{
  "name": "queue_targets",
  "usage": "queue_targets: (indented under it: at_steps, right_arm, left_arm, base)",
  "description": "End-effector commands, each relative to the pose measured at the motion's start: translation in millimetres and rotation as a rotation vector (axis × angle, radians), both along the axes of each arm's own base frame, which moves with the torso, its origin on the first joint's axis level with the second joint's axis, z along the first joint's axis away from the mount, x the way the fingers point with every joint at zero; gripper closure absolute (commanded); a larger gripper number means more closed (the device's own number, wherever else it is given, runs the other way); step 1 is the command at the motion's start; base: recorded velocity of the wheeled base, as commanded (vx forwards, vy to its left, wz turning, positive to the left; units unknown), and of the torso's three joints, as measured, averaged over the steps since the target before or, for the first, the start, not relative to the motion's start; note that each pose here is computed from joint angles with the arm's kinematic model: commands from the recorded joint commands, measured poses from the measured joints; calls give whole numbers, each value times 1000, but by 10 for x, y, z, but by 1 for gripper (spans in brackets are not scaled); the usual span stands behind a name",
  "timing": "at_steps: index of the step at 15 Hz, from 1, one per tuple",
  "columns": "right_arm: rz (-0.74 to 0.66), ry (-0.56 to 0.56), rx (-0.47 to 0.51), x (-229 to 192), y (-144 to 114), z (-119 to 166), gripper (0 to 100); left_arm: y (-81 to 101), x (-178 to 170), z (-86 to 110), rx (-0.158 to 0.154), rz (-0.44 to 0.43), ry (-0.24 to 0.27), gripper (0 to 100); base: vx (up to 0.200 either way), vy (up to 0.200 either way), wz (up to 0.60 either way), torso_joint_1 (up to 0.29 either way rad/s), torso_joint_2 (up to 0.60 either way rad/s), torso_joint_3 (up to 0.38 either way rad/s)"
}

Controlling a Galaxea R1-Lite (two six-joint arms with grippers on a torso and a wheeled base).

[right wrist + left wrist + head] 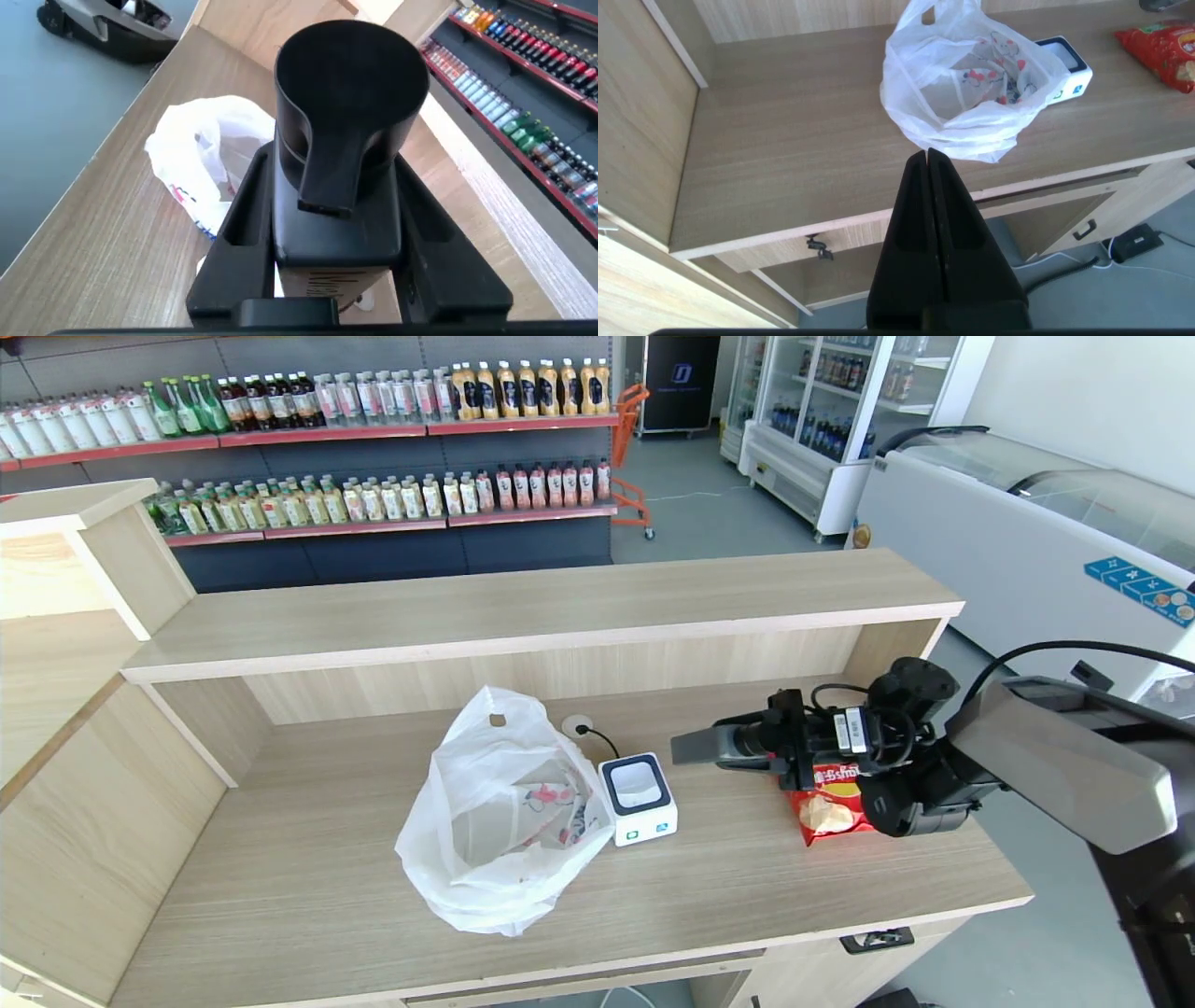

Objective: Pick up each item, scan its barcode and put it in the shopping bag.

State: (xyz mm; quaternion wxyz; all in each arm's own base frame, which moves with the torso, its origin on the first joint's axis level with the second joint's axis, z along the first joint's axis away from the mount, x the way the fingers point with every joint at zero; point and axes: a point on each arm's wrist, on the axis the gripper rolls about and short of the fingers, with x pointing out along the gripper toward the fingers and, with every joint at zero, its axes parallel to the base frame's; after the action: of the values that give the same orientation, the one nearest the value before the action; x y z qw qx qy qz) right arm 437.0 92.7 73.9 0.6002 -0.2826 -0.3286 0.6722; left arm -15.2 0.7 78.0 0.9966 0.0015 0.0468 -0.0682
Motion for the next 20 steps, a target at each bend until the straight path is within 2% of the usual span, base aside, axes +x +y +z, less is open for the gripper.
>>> queue_targets:
  at_steps: [1,11,20]
  right_arm:
    - [69,14,-17,-11,134,-126,100]
    - [96,21,-18,130,292,-588,100]
    - [96,-49,-6,247,318,-617,100]
  left_arm:
    - [0,0,0,0,0,0,100]
    - [0,0,0,0,0,0,100]
    - [0,0,0,0,0,0,100]
  base:
    - [0,0,0,0,0,0]
    - [0,0,0,0,0,0]
    - [0,0,0,0,0,0]
